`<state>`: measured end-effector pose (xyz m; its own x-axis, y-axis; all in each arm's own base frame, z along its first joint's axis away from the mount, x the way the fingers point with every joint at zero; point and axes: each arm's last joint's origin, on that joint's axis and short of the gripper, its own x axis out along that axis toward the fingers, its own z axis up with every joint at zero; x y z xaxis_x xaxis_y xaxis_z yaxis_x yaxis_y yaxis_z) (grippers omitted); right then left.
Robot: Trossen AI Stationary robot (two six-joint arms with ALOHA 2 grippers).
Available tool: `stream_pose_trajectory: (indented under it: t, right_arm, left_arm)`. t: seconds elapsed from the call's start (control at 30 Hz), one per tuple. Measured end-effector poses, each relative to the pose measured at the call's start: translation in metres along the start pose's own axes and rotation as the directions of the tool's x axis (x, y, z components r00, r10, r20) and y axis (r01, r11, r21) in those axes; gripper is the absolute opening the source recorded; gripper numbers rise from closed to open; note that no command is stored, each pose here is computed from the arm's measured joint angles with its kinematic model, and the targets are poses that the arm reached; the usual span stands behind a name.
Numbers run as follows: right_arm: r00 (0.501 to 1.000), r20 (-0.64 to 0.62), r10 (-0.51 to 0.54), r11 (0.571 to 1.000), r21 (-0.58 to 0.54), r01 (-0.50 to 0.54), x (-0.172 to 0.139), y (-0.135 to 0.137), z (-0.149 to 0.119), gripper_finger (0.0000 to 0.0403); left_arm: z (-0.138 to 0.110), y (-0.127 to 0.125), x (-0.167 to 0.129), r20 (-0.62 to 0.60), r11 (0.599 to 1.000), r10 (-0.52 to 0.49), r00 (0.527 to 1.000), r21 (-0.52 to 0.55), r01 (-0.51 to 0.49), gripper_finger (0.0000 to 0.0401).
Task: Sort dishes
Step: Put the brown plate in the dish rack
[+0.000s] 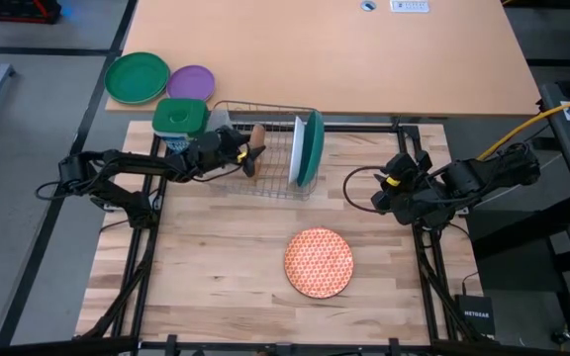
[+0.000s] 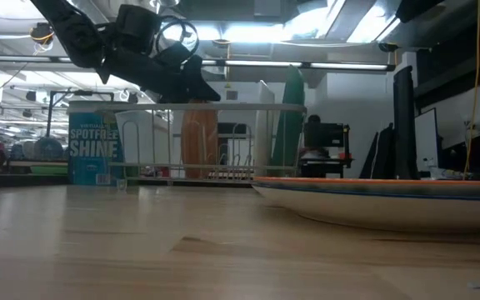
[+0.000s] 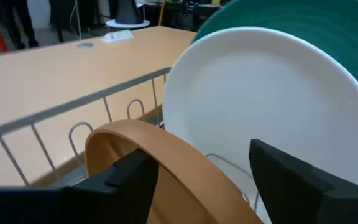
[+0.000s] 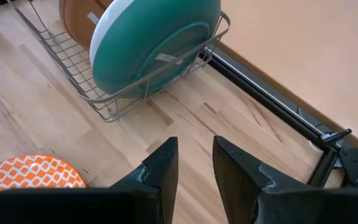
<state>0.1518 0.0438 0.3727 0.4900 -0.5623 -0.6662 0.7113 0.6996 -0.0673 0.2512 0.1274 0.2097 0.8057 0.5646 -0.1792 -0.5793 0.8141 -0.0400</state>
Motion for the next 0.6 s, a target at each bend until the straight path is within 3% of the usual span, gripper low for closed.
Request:
stream_pose_trajectory:
  t: [0.2,0.4,0.6]
  right_arm:
    - [1.000,0.000,0.000,1.000,0.000,0.000,0.0000,0.0000,0.0000,0.0104]
    - [1.000,0.000,0.000,1.000,-0.001,0.000,0.0000,-0.0001,0.0000,0.0104]
    - [1.000,-0.001,0.000,1.000,-0.001,0.000,0.0000,-0.0001,-0.0001,0.0104]
  left_arm:
    - [0.0000,-0.0005,-0.0001,0.000,0.997,-0.009,1.000,0.074,0.009,0.0240]
    - [0.0000,0.0007,-0.0001,0.004,0.999,0.034,0.999,0.008,-0.034,0.0240]
    - [-0.0009,0.0048,-0.0005,0.001,0.983,0.164,0.987,-0.087,-0.163,0.0240]
